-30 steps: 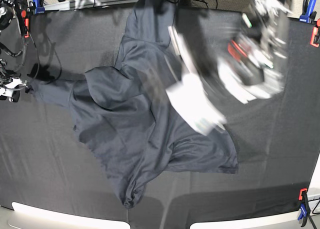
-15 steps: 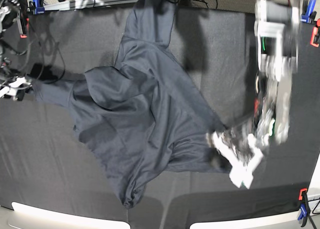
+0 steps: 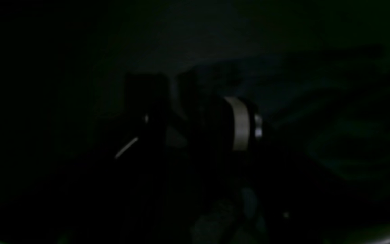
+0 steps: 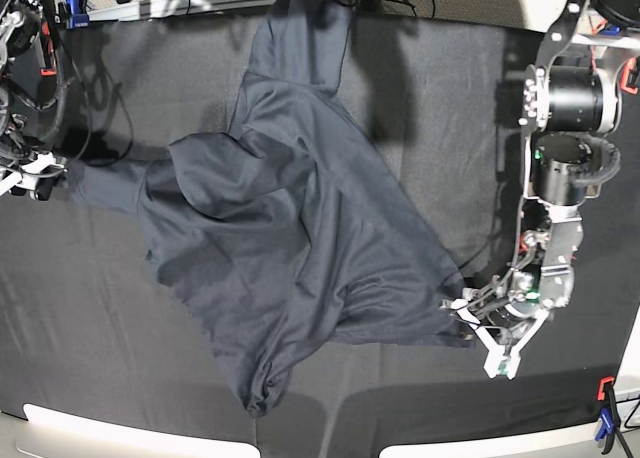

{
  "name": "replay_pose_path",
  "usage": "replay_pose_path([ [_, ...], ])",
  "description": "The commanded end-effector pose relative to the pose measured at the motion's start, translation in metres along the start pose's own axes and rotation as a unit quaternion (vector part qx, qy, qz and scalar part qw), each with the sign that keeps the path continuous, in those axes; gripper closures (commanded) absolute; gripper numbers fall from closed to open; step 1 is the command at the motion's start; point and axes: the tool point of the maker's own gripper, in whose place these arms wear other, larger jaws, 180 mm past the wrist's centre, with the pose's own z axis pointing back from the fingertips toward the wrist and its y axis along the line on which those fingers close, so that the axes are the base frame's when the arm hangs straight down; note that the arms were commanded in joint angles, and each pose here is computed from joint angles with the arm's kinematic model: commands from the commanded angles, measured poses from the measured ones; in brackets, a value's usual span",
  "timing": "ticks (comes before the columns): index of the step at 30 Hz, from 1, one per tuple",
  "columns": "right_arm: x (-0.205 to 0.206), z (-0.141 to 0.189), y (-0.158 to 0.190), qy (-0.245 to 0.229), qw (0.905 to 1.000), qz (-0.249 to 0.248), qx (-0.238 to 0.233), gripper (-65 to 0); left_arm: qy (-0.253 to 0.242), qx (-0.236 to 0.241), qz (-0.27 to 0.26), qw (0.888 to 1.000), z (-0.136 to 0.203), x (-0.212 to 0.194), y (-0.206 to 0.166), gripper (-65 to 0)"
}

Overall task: Layout the t-shirt on the table in an organized manner, then fold the t-shirt properly
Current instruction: 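Lift the sleeve with the left gripper and pull it across the shirt, then release the shirt with the left gripper and withdraw it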

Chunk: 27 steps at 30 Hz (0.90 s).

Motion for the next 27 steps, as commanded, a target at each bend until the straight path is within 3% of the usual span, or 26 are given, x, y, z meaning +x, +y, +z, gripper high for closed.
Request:
replay_pose_path([
  [1, 0.016, 0.005, -0.006, -0.025, 0.9996, 0.009, -0.007, -23.8, -0.035, 0.006, 0.0, 0.999, 0.001, 0.03, 0.007, -18.5],
  [5, 0.016, 0.005, -0.006, -0.025, 0.9996, 0.009, -0.007, -23.8, -0.032, -0.004, 0.006, 0.999, -0.003, 0.021, 0.0, -8.5],
  [9, 0.016, 0.005, -0.006, -0.025, 0.9996, 0.009, -0.007, -23.8, -0.032, -0.01, 0.008, 0.999, -0.004, 0.019, -0.006, -7.9],
  [12, 0.016, 0.005, -0.006, -0.025, 0.9996, 0.009, -0.007, -23.8, -0.037, -0.011, 0.009, 0.999, -0.004, 0.021, -0.008, 0.0],
  [15, 0.016, 0.005, -0.006, -0.025, 0.9996, 0.009, -0.007, -23.8, -0.04, -0.006, 0.008, 0.999, -0.004, 0.023, -0.003, 0.0],
  [19, 0.017, 0.005, -0.006, -0.026, 0.9996, 0.009, -0.007, -23.8, -0.035, 0.053, 0.012, 0.998, 0.002, 0.019, 0.034, 0.0],
  [27, 0.021, 0.005, -0.005, -0.037, 0.9993, 0.009, -0.006, -23.8, 0.017, 0.167, 0.018, 0.986, 0.043, -0.018, 0.152, 0.0],
])
